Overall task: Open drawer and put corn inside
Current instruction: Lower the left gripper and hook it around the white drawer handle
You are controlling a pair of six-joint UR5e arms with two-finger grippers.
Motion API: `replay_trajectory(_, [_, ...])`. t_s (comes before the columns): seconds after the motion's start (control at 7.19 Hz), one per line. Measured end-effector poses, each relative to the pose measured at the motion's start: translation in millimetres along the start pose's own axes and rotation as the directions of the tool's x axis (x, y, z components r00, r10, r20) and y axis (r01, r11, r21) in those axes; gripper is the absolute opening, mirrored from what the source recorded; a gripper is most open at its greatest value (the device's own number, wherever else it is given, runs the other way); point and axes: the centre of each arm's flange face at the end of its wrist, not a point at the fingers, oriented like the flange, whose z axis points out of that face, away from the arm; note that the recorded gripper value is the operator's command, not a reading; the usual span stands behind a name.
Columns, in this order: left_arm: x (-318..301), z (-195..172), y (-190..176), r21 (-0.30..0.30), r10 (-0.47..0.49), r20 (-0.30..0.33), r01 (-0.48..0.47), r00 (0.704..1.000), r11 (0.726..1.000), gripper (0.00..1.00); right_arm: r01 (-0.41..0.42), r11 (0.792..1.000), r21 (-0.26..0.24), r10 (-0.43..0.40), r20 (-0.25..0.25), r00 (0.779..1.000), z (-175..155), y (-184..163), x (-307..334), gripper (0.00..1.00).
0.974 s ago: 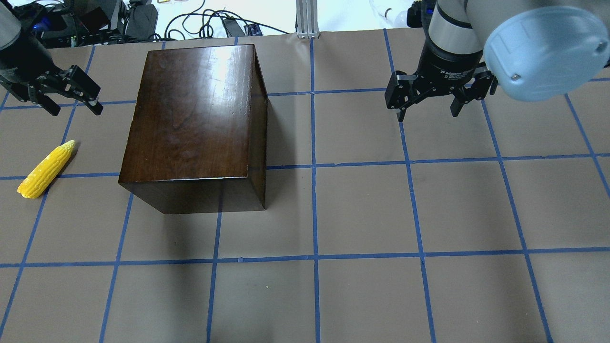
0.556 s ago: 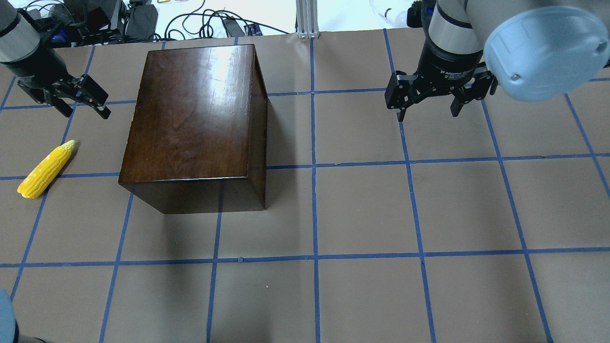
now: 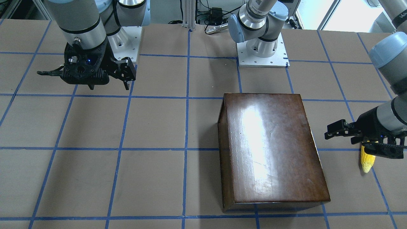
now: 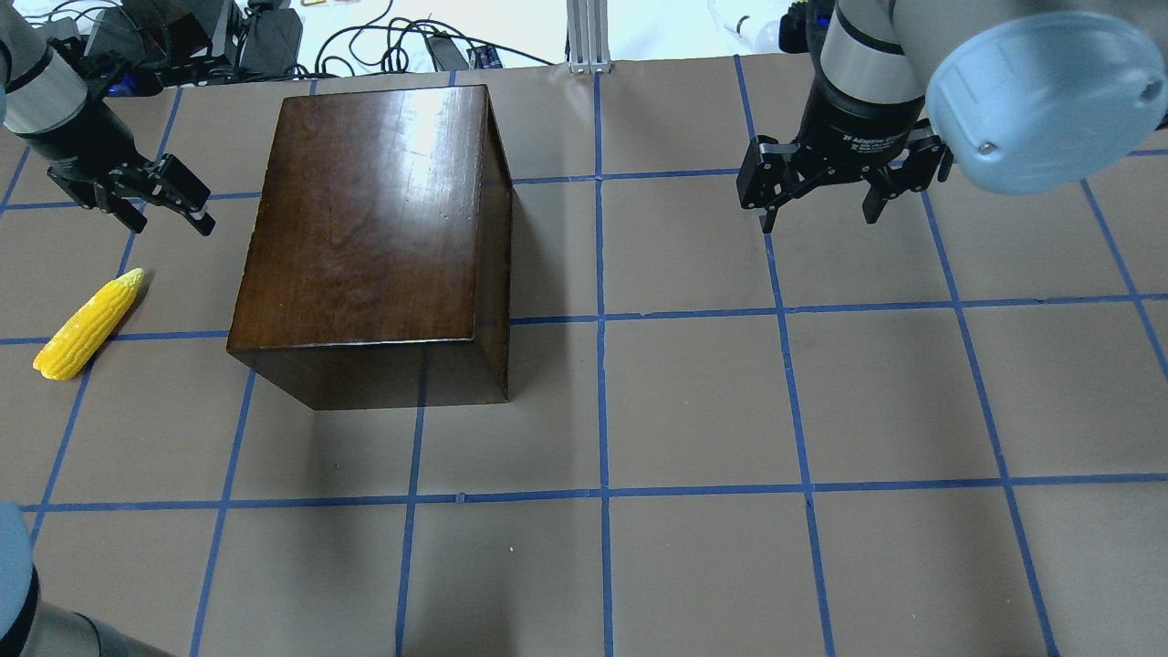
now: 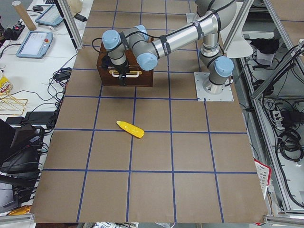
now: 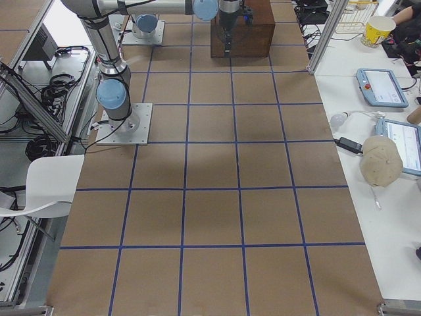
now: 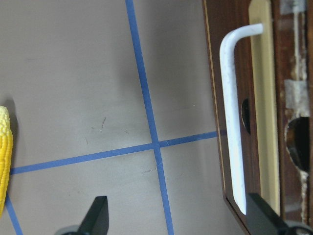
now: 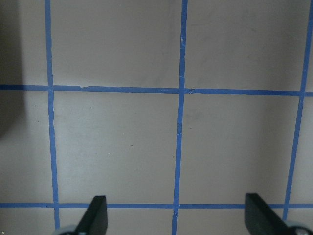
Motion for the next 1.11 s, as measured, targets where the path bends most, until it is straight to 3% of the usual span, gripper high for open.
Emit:
replay_trajectory(0.7, [-10.2, 17.5, -6.5, 0.036, -0.027, -0.120, 0.031, 0.992, 0.999, 1.00, 0.000, 1.000, 0.000, 0.000, 0.000, 1.000, 0.0, 0.0, 0.0, 1.00])
replay_trajectory(1.11, [-9.7, 27.3, -6.9, 0.035, -0.032, -0.142, 0.037, 0.989, 0.999, 1.00, 0.000, 1.000, 0.000, 0.000, 0.000, 1.000, 0.0, 0.0, 0.0, 1.00])
